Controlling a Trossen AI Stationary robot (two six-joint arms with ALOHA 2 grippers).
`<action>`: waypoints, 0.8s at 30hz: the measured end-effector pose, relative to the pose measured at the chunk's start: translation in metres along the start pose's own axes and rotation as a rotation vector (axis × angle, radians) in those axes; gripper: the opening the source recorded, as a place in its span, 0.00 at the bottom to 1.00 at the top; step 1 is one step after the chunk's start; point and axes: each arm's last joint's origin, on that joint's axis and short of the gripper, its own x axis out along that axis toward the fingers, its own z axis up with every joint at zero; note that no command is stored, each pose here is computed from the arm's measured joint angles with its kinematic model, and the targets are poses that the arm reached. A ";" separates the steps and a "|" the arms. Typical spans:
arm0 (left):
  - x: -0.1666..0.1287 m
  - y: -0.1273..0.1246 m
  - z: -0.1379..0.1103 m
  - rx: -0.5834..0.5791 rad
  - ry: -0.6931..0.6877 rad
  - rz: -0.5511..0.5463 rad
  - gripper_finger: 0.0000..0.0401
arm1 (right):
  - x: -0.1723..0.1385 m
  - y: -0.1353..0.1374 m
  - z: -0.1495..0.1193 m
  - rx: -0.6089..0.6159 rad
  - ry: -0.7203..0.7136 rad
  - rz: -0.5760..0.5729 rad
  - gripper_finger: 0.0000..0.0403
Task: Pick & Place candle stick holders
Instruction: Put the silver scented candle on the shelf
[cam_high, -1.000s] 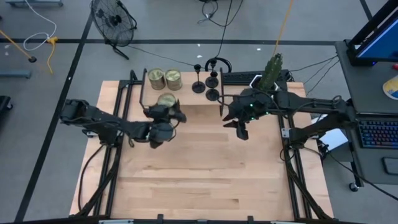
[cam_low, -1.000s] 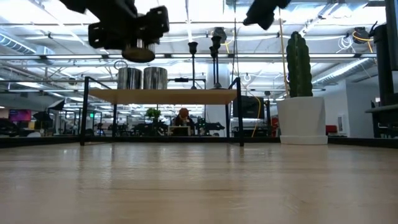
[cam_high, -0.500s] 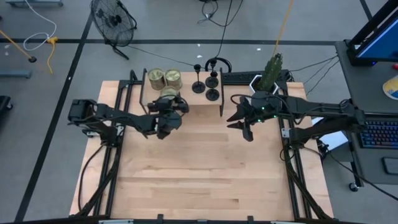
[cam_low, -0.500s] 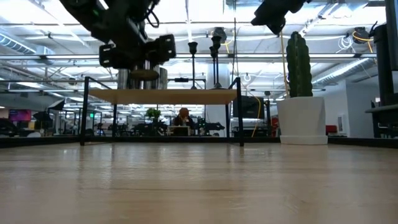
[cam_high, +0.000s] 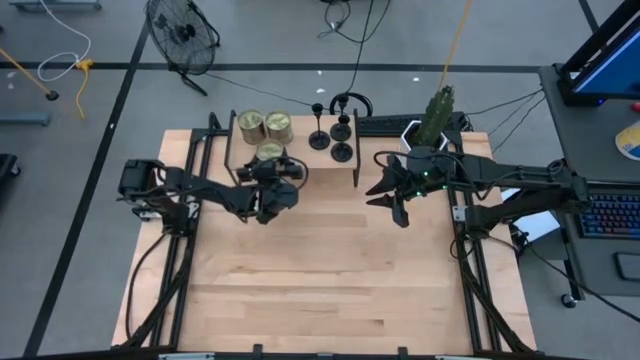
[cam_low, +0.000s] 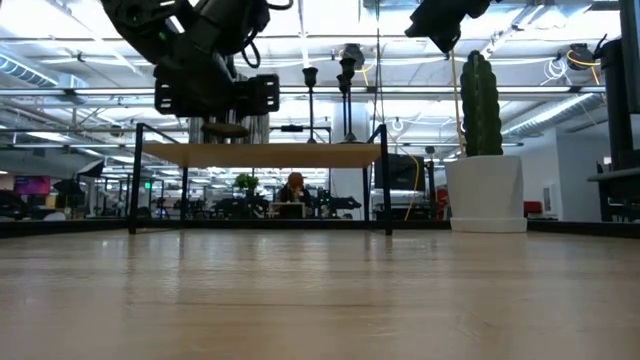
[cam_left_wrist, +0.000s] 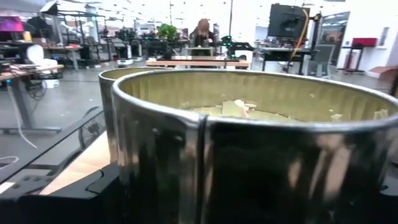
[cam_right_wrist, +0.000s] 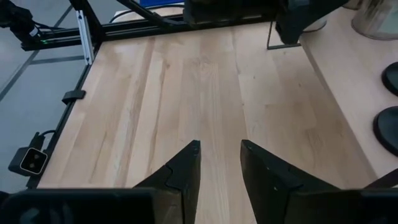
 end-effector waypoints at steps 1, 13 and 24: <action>0.002 0.000 0.000 0.001 -0.002 0.009 0.88 | 0.000 0.000 0.000 0.000 0.000 0.000 0.26; 0.029 0.004 -0.001 0.017 0.027 0.046 0.88 | 0.000 0.000 0.000 0.007 0.000 0.000 0.26; 0.040 0.009 -0.006 0.054 0.075 0.032 0.92 | 0.000 0.000 0.000 0.006 0.000 -0.001 0.26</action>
